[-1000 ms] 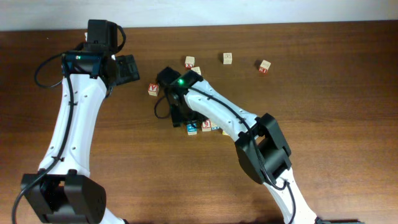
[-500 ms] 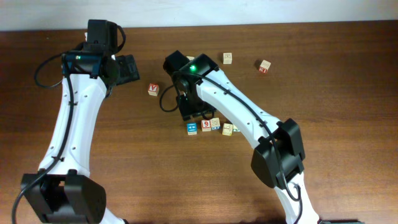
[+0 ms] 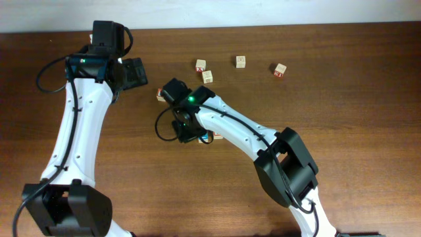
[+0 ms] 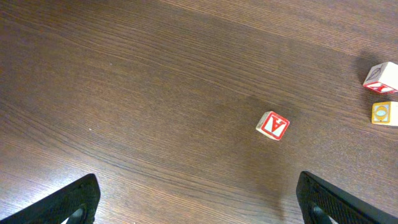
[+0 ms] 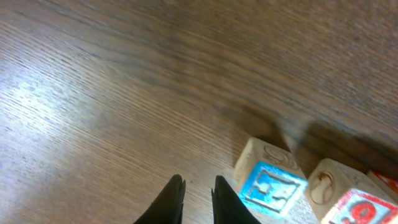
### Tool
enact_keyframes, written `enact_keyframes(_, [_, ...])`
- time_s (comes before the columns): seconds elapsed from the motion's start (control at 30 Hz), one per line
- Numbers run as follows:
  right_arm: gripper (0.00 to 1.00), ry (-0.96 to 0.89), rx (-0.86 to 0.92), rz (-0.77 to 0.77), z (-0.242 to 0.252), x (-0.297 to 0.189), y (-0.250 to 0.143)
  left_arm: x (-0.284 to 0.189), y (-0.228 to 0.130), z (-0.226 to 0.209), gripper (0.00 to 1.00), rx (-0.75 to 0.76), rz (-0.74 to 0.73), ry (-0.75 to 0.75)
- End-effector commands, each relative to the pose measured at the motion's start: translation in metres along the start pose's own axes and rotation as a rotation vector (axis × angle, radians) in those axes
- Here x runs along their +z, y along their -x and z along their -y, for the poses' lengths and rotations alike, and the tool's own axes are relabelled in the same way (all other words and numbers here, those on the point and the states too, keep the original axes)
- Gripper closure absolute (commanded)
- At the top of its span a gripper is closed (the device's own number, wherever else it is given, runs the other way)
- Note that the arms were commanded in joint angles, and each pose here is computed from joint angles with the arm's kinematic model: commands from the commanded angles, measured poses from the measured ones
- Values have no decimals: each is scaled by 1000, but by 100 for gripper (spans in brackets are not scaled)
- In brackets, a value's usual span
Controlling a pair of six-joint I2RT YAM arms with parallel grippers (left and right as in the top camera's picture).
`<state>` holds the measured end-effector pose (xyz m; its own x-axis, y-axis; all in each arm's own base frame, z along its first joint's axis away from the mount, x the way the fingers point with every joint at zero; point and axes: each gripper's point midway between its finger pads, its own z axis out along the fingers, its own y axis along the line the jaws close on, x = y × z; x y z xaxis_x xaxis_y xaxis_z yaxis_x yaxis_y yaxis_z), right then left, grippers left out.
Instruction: Rotate 5 blocks
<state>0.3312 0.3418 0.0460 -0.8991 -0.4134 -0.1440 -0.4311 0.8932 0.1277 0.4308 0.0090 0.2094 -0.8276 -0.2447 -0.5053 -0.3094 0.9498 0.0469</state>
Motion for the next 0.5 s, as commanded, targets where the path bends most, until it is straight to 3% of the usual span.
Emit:
enact_keyframes(0.0, [85,0,-12,0,-6,4,-4,-1,6,-1,1,-18,17,10])
enact_keyframes(0.1, [89,-18,-6,-48,-2,20,-13,-1,6,-1,1,-18,17,10])
enact_keyframes(0.47, [88,-153,44,-65,32,23,-16,-1,6,-1,1,-18,17,10])
